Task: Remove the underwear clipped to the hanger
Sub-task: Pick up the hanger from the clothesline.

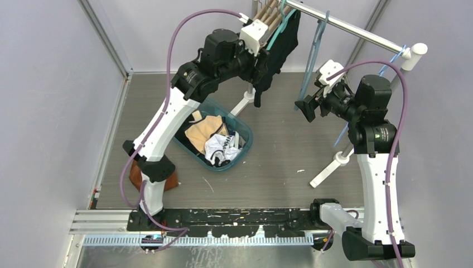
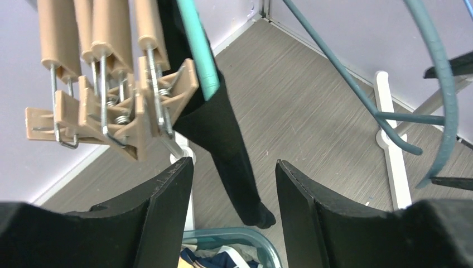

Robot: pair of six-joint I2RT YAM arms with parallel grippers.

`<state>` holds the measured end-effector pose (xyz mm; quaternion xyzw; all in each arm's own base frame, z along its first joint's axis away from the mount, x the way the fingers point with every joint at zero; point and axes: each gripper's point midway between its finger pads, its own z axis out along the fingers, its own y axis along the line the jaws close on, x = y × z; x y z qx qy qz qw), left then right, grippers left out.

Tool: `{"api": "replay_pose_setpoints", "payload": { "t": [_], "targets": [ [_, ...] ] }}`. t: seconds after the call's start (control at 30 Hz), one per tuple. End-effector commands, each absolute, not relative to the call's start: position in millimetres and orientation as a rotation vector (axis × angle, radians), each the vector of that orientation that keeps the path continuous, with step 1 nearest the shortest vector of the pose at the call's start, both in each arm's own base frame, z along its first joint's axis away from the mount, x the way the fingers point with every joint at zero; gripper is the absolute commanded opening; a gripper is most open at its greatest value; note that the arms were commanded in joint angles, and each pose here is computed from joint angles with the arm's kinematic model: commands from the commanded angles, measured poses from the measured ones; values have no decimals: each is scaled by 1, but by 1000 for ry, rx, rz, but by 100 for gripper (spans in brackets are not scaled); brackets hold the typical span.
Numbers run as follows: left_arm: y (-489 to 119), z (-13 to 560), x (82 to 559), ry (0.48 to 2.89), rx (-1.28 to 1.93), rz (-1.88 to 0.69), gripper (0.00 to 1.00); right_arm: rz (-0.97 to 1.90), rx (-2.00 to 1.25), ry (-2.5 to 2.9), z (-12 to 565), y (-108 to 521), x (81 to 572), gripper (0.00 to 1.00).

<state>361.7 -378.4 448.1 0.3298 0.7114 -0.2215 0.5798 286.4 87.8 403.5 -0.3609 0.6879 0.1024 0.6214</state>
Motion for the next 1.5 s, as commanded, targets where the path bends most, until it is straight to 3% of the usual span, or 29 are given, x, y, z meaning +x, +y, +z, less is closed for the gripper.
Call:
{"api": "replay_pose_setpoints", "payload": {
  "t": [0.0,0.37,0.6,0.83,1.2,1.47],
  "targets": [
    [-380,464,366,1640,703,-614,57,175,-837,1512,419,85,285,89],
    [-392,451,386,1647,680,-609,54,180,-842,1529,410,84,288,88],
    [-399,454,393,1616,676,-618,46,175,-843,1538,406,83,290,88],
    [-401,459,401,1585,660,-595,47,190,-845,1551,401,84,295,88],
    [-391,477,391,1558,656,-598,8,192,-846,1557,398,84,297,89],
    [-372,510,379,1501,609,-594,0,194,-847,1547,403,85,297,88]
  ]
}}
